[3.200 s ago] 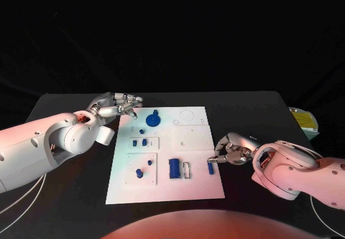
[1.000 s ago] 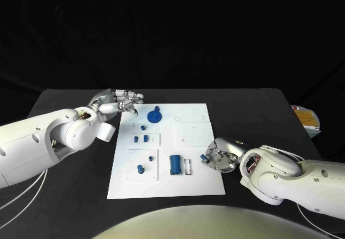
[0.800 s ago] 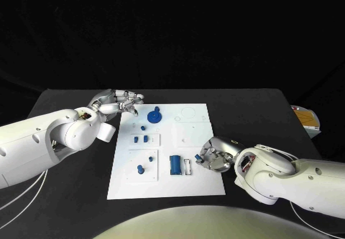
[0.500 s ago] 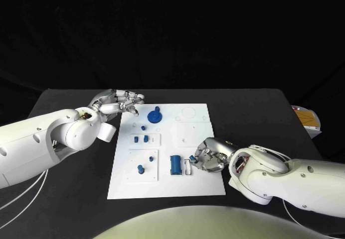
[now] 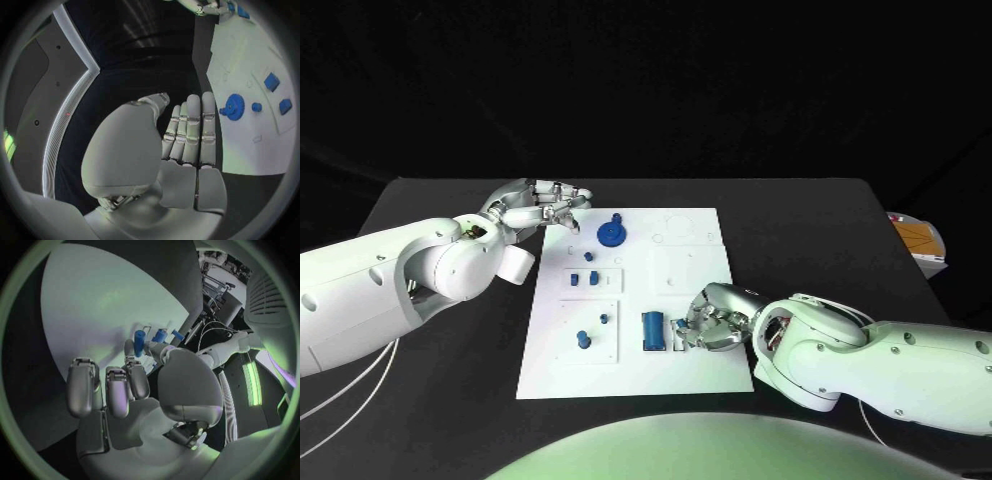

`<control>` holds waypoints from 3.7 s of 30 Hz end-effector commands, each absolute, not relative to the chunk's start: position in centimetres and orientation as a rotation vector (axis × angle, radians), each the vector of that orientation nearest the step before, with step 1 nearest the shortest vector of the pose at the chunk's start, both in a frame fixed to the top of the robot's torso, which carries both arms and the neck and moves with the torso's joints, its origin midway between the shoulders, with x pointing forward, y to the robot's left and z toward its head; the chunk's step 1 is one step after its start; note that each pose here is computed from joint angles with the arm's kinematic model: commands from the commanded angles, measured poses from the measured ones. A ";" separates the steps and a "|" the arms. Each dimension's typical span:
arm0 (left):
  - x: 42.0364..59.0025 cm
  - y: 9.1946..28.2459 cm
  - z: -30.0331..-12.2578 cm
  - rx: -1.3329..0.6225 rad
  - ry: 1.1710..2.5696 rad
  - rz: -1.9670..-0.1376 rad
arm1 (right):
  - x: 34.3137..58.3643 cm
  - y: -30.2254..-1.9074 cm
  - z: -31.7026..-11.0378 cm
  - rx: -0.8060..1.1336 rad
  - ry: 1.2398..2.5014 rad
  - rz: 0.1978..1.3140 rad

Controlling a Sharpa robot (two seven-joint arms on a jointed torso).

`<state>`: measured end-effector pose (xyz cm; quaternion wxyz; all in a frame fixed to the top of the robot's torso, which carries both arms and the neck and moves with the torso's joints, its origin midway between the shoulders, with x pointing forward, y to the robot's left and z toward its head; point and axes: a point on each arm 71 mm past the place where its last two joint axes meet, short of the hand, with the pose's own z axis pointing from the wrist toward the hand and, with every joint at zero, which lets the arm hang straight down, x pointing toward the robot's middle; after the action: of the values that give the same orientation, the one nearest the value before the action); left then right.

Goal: Assemble the parts on the task board

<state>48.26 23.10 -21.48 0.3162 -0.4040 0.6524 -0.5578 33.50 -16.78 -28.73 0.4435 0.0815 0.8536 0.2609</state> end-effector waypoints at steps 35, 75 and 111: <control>48.2 22.9 -21.4 -1.062 1.729 -1.488 | 33.6 -16.2 -29.1 0.176 2.131 0.647; 48.2 23.0 -21.7 -1.068 1.733 -1.481 | 33.2 -17.6 -29.1 0.057 2.124 0.663; 48.0 23.2 -22.5 -1.105 1.674 -1.498 | 37.2 -19.7 -25.7 0.390 1.878 0.972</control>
<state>47.93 23.32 -22.72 0.3103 -0.4152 0.6529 -0.5523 36.82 -19.66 -26.10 0.4835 0.1104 0.7978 0.3428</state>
